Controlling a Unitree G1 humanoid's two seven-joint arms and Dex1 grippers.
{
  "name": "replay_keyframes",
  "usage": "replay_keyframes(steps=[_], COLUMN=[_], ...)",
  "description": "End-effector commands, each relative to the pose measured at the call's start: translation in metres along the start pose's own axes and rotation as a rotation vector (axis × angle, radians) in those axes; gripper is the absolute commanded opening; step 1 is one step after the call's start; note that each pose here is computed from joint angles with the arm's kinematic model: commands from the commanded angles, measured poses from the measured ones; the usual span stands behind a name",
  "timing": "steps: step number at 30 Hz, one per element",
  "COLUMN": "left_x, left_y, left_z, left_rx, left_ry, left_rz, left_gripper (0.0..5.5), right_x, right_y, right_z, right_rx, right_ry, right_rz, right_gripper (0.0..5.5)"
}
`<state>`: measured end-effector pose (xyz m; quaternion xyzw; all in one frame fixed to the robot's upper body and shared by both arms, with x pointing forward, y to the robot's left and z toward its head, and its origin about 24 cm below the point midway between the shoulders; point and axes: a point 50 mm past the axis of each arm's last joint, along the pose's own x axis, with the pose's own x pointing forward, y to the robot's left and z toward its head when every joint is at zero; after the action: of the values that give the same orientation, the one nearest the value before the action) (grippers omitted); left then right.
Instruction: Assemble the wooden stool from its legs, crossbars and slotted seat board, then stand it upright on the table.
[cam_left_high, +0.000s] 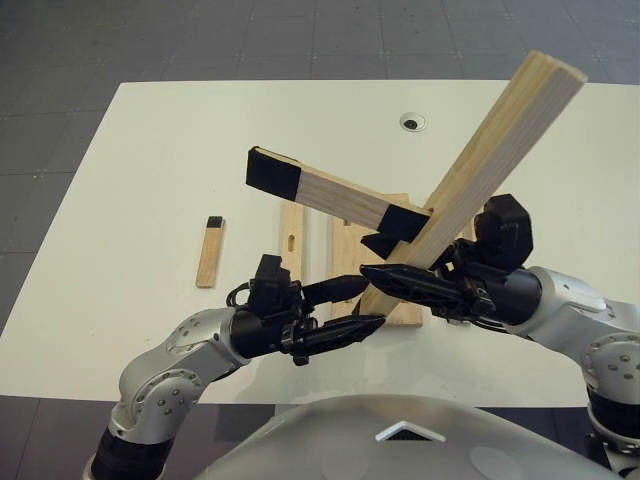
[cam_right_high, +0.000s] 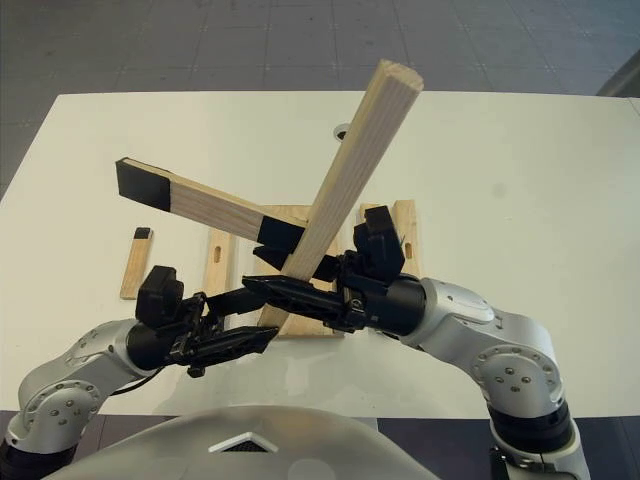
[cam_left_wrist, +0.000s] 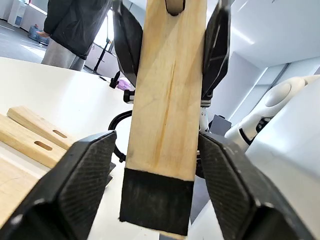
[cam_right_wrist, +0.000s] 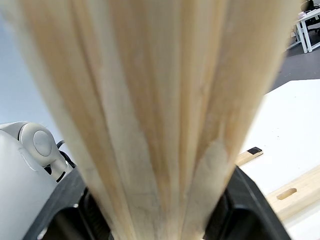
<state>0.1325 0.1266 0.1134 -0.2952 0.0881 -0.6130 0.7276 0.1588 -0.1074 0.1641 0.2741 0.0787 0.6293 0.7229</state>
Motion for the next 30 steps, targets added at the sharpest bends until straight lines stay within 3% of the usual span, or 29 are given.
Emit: replay_keyframes(steps=[1, 4, 12, 17, 21, 25, 30], left_x=[-0.005, -0.014, -0.023, 0.001, 0.009, 0.011, 0.004], left_y=[-0.002, 0.007, 0.050, 0.074, 0.082, 0.072, 0.066], left_z=[0.004, 0.015, 0.023, 0.008, -0.009, -0.013, 0.009], left_rx=[0.012, 0.149, 0.613, 1.023, 1.427, 1.587, 1.701], left_ry=[0.011, 0.044, 0.354, 0.558, 0.810, 0.968, 1.080], left_rz=[0.008, 0.096, 0.391, 0.522, 0.428, 0.258, 0.245], left_gripper=[3.68, 4.28, 5.27, 5.27, 5.27, 5.27, 5.27], right_x=[0.000, -0.004, -0.032, -0.040, -0.041, -0.041, -0.041], right_y=[0.001, -0.002, -0.027, -0.036, -0.039, -0.038, -0.036], right_z=[0.003, 0.007, 0.037, 0.048, 0.052, 0.052, 0.051], right_rx=[-0.021, -0.041, -0.148, -0.176, -0.178, -0.177, -0.173], right_ry=[-0.016, -0.021, -0.074, -0.109, -0.129, -0.137, -0.144], right_rz=[0.009, -0.012, -0.140, -0.188, -0.205, -0.209, -0.215], right_gripper=[2.03, 2.03, 2.03, 2.03, 2.03, 2.03, 2.03])
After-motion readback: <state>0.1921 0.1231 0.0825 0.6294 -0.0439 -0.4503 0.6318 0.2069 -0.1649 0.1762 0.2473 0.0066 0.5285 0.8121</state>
